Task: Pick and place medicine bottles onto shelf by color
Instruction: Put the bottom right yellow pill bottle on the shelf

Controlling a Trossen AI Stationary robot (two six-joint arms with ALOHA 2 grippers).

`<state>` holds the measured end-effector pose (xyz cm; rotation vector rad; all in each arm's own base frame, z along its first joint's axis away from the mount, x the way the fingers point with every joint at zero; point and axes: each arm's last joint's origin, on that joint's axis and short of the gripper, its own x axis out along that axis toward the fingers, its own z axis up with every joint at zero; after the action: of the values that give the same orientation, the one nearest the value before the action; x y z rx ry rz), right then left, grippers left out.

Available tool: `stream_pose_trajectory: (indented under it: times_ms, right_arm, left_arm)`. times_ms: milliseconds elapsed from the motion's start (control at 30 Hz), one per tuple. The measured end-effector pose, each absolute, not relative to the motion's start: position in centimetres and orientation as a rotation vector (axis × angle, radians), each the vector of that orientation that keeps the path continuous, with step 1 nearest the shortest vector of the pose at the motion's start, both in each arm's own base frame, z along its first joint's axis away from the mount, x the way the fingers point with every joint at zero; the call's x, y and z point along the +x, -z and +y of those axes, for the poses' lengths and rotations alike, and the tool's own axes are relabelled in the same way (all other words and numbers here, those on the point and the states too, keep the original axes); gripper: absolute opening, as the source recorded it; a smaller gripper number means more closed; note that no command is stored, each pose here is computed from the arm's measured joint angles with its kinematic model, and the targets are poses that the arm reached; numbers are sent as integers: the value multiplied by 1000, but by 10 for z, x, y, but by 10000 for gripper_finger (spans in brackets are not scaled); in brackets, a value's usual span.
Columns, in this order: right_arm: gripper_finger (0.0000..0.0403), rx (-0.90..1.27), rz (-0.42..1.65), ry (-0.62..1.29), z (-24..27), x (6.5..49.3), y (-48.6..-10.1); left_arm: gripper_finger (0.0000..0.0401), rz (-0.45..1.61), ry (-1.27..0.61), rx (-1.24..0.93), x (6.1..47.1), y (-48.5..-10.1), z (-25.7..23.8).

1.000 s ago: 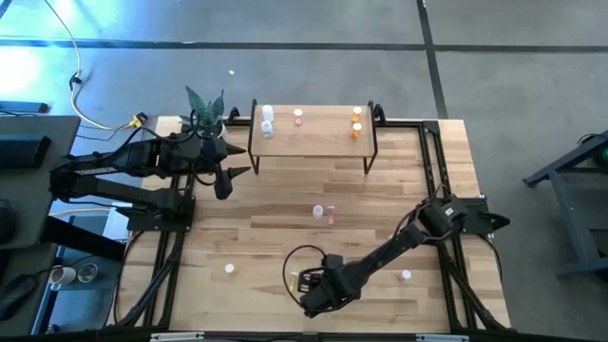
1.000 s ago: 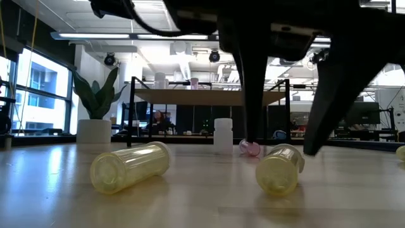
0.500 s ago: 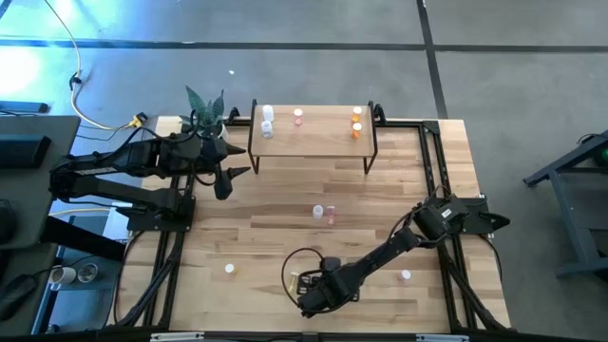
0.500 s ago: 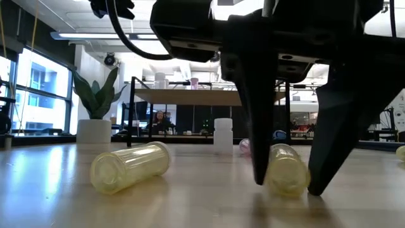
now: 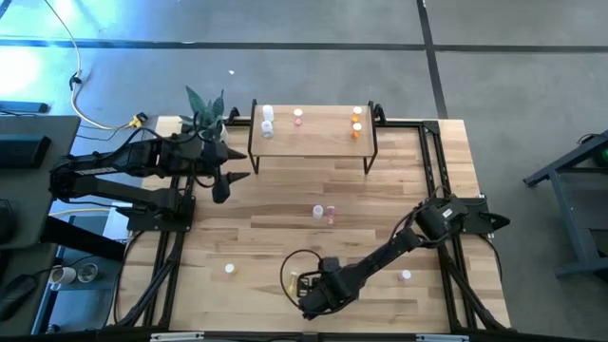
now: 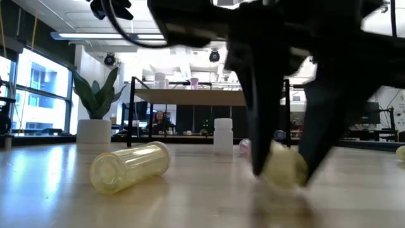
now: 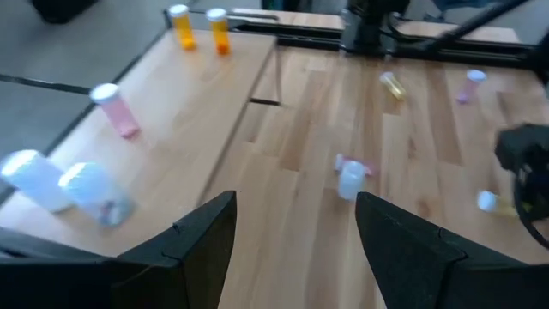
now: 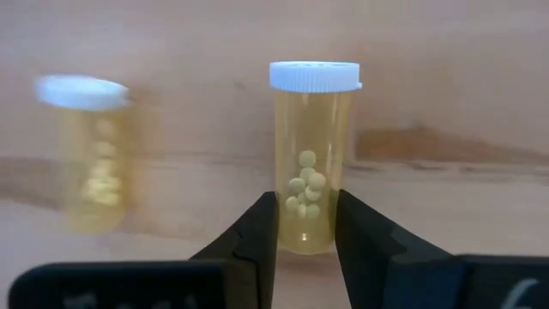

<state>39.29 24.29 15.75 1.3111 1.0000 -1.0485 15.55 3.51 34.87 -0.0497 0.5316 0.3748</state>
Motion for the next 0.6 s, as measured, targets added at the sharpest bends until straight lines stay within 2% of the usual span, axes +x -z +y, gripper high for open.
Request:
stream_pose_trajectory:
  times_ms: [600]
  right_arm:
    - [80, 1120, 658, 829, 218, 387, -243]
  left_arm:
    - [227, 523, -252, -199, 156, -348, 31]
